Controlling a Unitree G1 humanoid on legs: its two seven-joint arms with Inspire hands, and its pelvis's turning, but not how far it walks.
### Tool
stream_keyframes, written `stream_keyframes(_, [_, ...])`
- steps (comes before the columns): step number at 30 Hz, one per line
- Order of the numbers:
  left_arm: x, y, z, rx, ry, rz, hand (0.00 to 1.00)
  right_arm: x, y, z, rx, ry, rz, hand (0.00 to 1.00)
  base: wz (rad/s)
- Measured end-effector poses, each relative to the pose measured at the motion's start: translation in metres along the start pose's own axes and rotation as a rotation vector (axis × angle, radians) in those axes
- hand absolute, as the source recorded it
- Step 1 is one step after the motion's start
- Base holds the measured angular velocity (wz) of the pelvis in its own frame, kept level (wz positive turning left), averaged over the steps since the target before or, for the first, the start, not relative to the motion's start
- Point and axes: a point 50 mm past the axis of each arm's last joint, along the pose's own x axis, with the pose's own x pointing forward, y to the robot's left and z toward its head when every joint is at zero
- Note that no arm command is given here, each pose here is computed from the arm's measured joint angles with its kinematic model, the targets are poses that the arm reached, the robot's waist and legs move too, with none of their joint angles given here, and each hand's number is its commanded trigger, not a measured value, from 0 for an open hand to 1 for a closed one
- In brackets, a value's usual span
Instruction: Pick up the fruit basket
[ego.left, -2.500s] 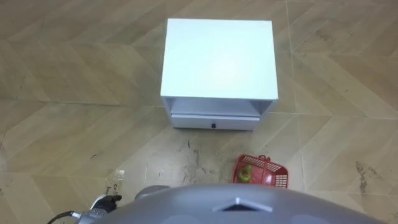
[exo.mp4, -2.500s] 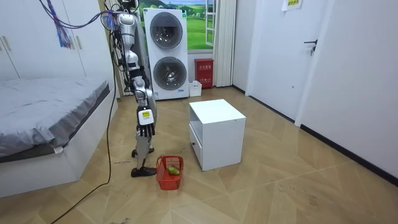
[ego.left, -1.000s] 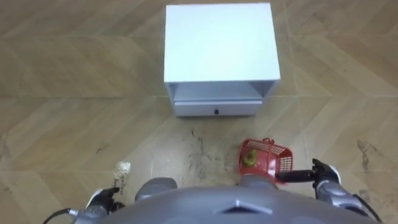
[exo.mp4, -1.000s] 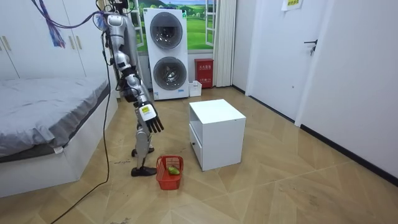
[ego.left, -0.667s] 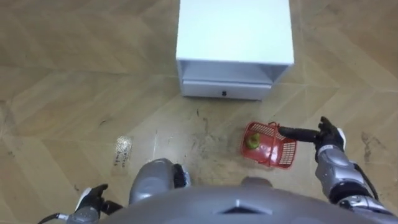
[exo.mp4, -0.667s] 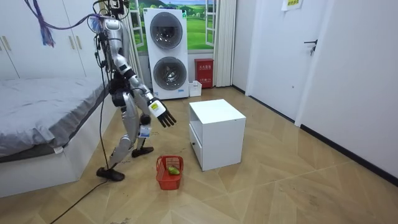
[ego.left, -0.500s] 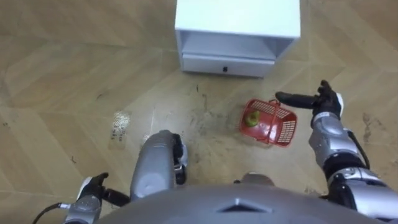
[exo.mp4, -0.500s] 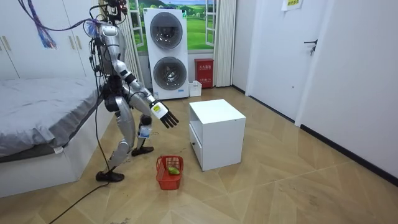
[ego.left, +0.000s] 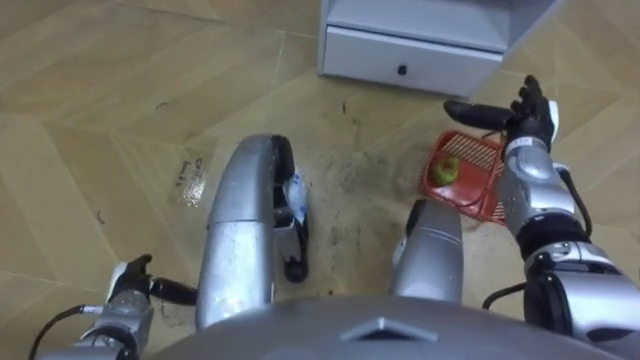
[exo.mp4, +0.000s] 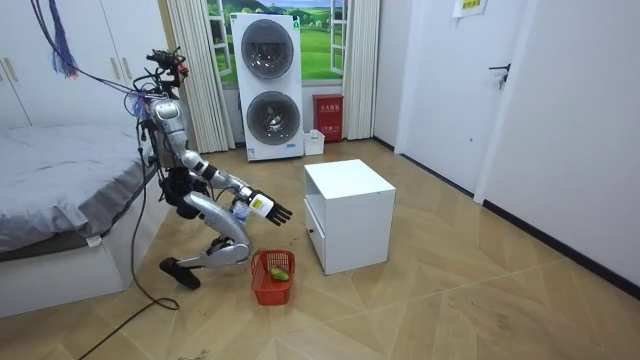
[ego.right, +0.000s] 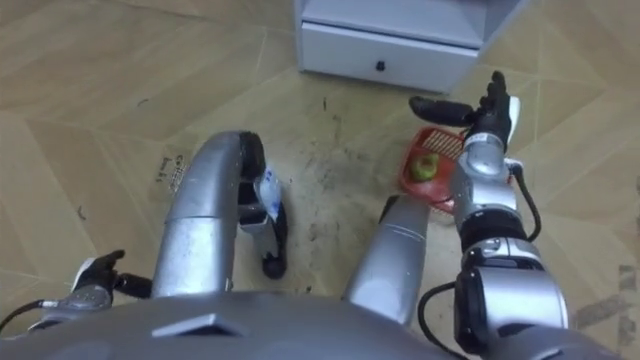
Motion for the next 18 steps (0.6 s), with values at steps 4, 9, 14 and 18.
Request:
stream_keyframes(4, [-0.002,-0.009,-0.007,0.061,0.004,-0.025,0.0,0.001,-0.005,0.002,-0.012,-0.007,-0.006,0.0,0.25])
stream_keyframes(9, [-0.004,-0.013,-0.017,0.084,0.031,-0.047,0.0,0.004,-0.012,0.011,-0.001,-0.03,-0.019,0.0,-0.28])
stream_keyframes(14, [-0.005,-0.014,-0.02,0.104,0.018,-0.056,0.0,0.006,-0.02,0.019,-0.014,-0.054,-0.037,0.0,0.03])
stream_keyframes(18, [-0.006,-0.015,-0.023,0.108,0.017,-0.058,0.0,0.006,-0.02,0.023,-0.019,-0.065,-0.034,0.0,0.0])
